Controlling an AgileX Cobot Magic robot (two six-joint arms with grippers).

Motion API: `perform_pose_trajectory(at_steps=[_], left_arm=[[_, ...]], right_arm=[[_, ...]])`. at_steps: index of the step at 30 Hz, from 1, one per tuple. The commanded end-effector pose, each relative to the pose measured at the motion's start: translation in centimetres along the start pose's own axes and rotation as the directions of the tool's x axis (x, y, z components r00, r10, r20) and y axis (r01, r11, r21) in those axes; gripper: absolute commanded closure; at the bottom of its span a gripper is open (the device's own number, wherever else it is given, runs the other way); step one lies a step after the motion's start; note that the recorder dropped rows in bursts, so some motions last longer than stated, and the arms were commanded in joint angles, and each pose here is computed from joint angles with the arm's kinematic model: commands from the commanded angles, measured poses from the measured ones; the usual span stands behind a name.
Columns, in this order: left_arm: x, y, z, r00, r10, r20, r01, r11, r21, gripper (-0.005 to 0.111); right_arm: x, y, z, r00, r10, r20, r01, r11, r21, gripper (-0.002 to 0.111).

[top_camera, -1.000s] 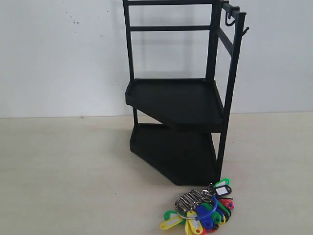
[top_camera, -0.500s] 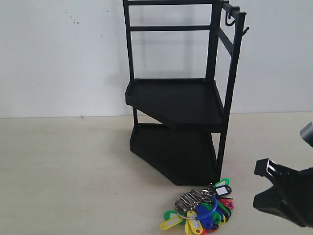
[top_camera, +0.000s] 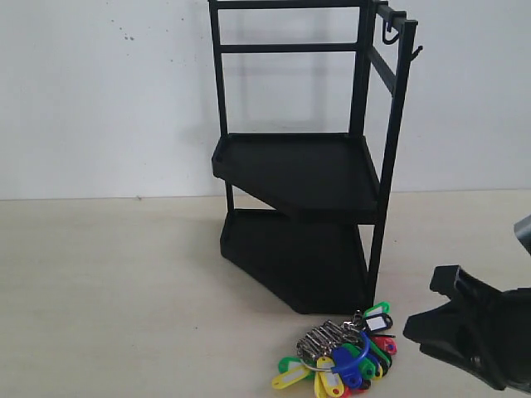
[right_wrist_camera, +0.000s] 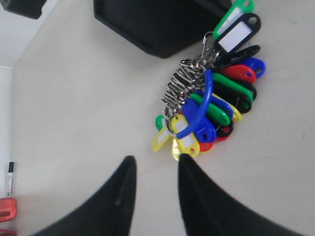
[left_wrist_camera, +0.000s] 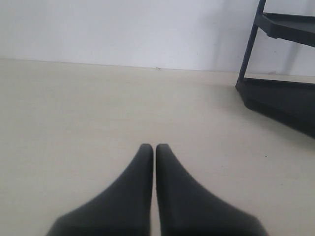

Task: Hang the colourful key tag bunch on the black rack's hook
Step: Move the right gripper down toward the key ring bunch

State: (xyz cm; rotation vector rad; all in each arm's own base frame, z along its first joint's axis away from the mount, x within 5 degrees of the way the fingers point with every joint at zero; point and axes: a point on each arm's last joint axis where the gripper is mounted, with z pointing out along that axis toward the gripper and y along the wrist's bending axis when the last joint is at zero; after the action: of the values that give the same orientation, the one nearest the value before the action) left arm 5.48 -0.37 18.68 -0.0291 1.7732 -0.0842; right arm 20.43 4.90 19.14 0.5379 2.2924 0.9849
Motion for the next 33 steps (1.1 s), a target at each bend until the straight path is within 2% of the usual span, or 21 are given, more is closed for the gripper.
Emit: perform_pose_trajectory(at_steps=[1, 3, 7, 10, 18, 20, 24, 25, 27, 30, 32, 33], left_arm=[[-0.1, 0.0, 0.0, 1.0, 0.007, 0.007, -0.007, 1.0, 0.0, 0.102], [-0.1, 0.0, 0.0, 1.0, 0.007, 0.007, -0.007, 1.0, 0.0, 0.102], [-0.1, 0.0, 0.0, 1.0, 0.007, 0.007, -0.007, 1.0, 0.0, 0.102], [-0.1, 0.0, 0.0, 1.0, 0.007, 0.007, -0.007, 1.0, 0.0, 0.102], [-0.1, 0.0, 0.0, 1.0, 0.007, 0.007, -0.007, 1.0, 0.0, 0.102], [-0.1, 0.0, 0.0, 1.0, 0.007, 0.007, -0.007, 1.0, 0.0, 0.102], [-0.1, 0.0, 0.0, 1.0, 0.007, 0.007, -0.007, 1.0, 0.0, 0.102], [-0.1, 0.0, 0.0, 1.0, 0.007, 0.007, -0.007, 1.0, 0.0, 0.102], [-0.1, 0.0, 0.0, 1.0, 0.007, 0.007, -0.007, 1.0, 0.0, 0.102], [-0.1, 0.0, 0.0, 1.0, 0.007, 0.007, -0.007, 1.0, 0.0, 0.102], [-0.1, 0.0, 0.0, 1.0, 0.007, 0.007, -0.007, 1.0, 0.0, 0.102], [-0.1, 0.0, 0.0, 1.0, 0.007, 0.007, -0.007, 1.0, 0.0, 0.102]], right_arm=[[0.2, 0.0, 0.0, 1.0, 0.003, -0.011, -0.003, 1.0, -0.01, 0.051], [0.2, 0.0, 0.0, 1.0, 0.006, -0.011, -0.006, 1.0, -0.01, 0.052], [0.2, 0.1, 0.0, 1.0, 0.013, -0.016, -0.013, 1.0, -0.018, 0.061], [0.0, -0.1, 0.4, 1.0, 0.018, -0.022, -0.018, 1.0, -0.003, 0.061], [-0.5, 0.7, 5.7, 0.988, -0.003, -0.154, 0.009, 0.999, 0.036, 0.064], [-0.8, 0.9, 6.5, 0.987, -0.005, -0.159, 0.011, 0.999, 0.038, 0.074], [-1.4, 0.7, 7.1, 0.99, -0.005, -0.144, 0.015, 0.998, 0.065, 0.106], [-1.5, 0.6, 7.2, 0.99, 0.0, -0.14, 0.01, 0.997, 0.073, 0.108], [-1.4, 0.3, 7.4, 0.99, 0.013, -0.143, 0.0, 0.996, 0.09, 0.1], [-1.1, -0.5, 8.0, 0.985, 0.062, -0.164, -0.043, 0.992, 0.119, 0.075], [-0.8, -1.0, 8.5, 0.98, 0.086, -0.182, -0.062, 0.989, 0.134, 0.054], [-0.8, -1.2, 8.7, 0.978, 0.091, -0.185, -0.065, 0.987, 0.144, 0.049]])
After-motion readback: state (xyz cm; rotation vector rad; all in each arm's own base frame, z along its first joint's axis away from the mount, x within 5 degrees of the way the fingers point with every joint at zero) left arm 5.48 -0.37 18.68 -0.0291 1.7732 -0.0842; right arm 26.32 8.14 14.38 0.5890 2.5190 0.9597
